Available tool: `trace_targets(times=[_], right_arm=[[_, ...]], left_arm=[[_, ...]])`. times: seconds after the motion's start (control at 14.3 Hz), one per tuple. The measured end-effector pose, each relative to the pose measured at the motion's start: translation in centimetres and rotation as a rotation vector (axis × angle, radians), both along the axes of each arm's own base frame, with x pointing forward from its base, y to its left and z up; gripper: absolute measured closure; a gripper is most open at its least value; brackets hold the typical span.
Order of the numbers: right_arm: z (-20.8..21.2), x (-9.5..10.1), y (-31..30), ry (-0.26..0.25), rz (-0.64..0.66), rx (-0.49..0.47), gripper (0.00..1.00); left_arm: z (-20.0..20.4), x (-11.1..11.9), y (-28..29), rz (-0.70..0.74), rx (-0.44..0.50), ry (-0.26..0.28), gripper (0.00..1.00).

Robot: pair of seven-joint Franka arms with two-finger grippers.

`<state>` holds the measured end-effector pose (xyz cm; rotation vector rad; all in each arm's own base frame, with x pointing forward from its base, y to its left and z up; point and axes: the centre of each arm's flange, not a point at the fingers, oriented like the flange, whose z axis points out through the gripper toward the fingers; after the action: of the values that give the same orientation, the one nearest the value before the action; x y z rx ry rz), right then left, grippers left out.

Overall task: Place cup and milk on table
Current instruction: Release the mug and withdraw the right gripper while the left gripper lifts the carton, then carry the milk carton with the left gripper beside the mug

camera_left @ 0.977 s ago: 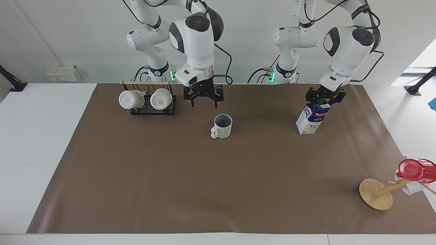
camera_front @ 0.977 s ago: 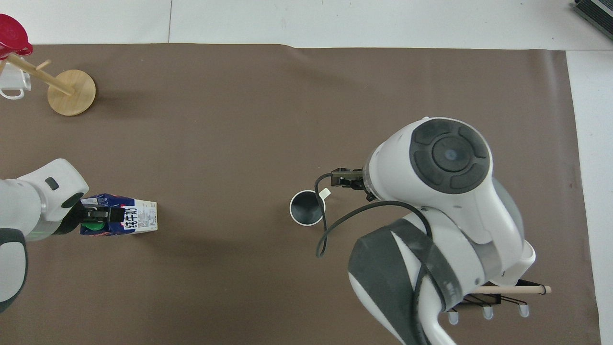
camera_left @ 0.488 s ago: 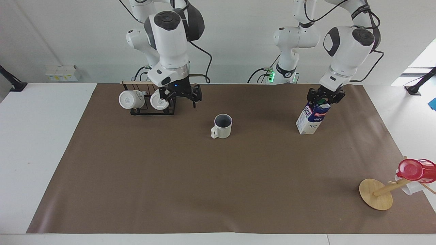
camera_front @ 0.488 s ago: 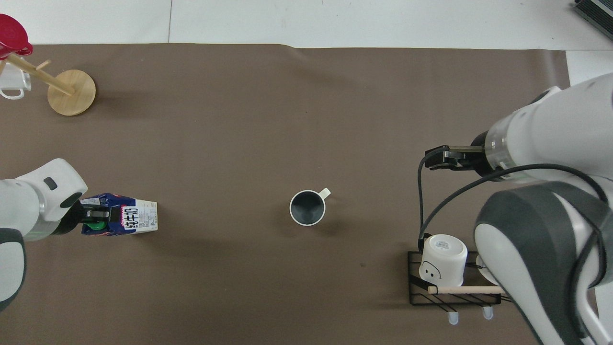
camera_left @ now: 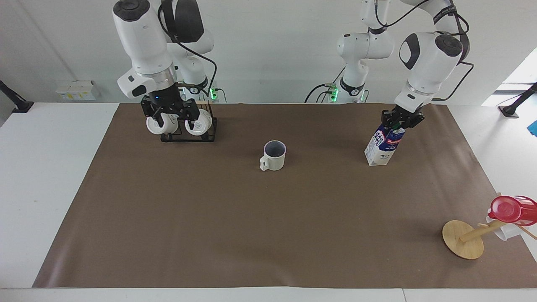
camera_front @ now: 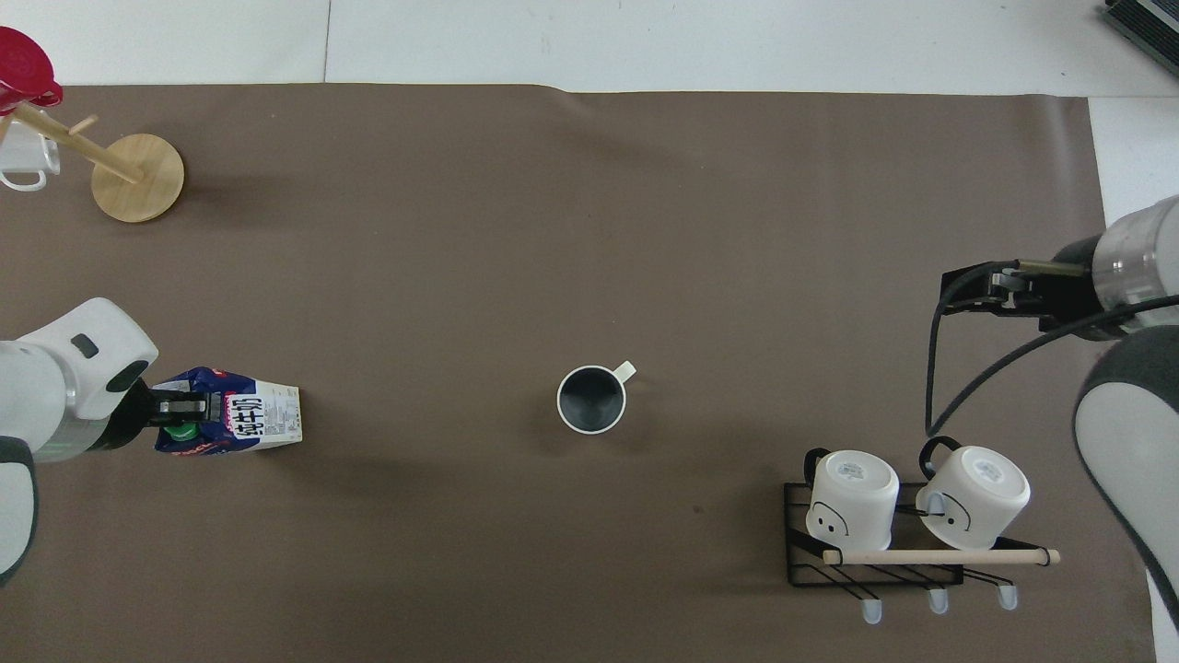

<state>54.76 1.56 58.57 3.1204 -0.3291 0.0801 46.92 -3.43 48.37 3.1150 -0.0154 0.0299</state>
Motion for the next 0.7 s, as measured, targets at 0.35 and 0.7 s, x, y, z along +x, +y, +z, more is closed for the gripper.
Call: trace_targets(times=[0.35,0.7], right_arm=[[3.1,-0.5,-2.3,0.001,-0.026,-0.001,0.0],[7.3,-1.6,-3.6,0.002,-0.037,-0.001,0.0]], left_arm=[[3.0,-0.1,-7.3,0.056,-0.007,-0.022,0.59],[3.9,-0.9,-14.7,0.122,-0.022,-0.035,0.59]])
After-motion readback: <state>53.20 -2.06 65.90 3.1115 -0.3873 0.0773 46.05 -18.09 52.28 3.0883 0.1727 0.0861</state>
